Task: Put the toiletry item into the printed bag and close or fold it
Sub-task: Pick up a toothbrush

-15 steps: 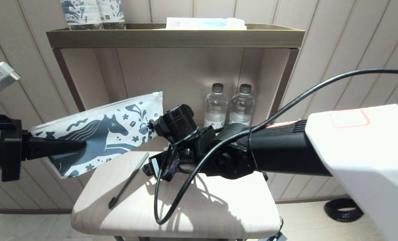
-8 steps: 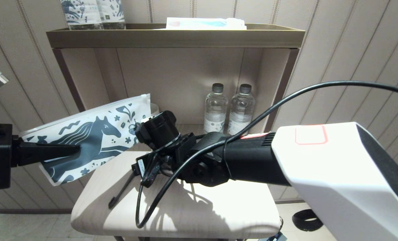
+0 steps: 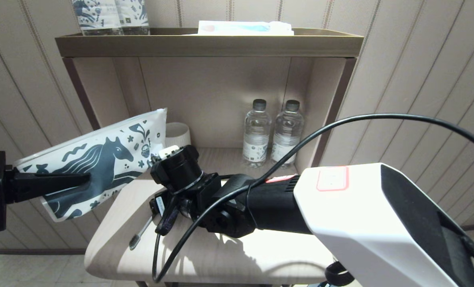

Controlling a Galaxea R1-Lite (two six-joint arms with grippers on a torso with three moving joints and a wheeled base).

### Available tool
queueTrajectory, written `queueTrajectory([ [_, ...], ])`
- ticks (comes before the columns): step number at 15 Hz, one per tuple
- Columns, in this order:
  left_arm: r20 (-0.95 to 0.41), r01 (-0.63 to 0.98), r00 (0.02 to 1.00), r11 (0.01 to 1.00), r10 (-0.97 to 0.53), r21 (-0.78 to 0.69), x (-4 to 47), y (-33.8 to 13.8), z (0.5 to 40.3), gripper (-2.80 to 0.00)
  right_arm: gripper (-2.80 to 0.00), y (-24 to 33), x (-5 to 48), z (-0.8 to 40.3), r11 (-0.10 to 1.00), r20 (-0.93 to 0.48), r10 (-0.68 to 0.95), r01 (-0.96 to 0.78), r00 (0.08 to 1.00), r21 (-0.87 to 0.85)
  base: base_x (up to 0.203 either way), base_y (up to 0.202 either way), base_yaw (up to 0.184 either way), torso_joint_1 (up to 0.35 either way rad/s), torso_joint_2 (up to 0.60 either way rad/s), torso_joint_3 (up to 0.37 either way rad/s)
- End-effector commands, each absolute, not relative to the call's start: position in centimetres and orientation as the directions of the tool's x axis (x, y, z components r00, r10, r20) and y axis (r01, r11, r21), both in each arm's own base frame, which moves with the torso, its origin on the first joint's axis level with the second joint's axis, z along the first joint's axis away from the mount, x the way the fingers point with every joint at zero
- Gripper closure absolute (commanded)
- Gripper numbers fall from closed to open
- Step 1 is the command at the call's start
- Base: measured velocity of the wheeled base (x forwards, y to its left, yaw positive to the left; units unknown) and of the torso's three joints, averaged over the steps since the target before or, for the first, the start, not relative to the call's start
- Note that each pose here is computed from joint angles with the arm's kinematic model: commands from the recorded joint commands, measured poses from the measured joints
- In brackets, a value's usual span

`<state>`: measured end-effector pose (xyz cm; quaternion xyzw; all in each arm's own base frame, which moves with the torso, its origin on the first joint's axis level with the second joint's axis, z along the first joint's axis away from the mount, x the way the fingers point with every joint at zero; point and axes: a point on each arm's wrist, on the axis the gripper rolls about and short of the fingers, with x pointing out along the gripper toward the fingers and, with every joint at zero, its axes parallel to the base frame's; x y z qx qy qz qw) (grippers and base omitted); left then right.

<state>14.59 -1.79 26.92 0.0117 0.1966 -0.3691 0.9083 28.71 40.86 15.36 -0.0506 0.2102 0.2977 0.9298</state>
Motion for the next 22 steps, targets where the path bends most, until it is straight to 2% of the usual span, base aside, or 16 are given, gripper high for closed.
queueTrajectory([
  [1,-0.368,0.678,0.645,0.724,-0.669,-0.128,14.46,-1.81,26.75,0.00,-2.80,41.07,28.85,14.43,0.820,-0.437,0.520,-0.572,0.734,0.015,0.000,0.000,0.000,0.000,0.00,0.000],
  [22,-0.378,0.673,0.642,0.727,-0.666,-0.136,14.60,-1.72,26.06,0.00,-2.80,40.86,28.20,14.94,0.821,-0.448,0.504,-0.571,0.738,-0.018,0.000,0.000,0.000,0.000,0.00,0.000],
])
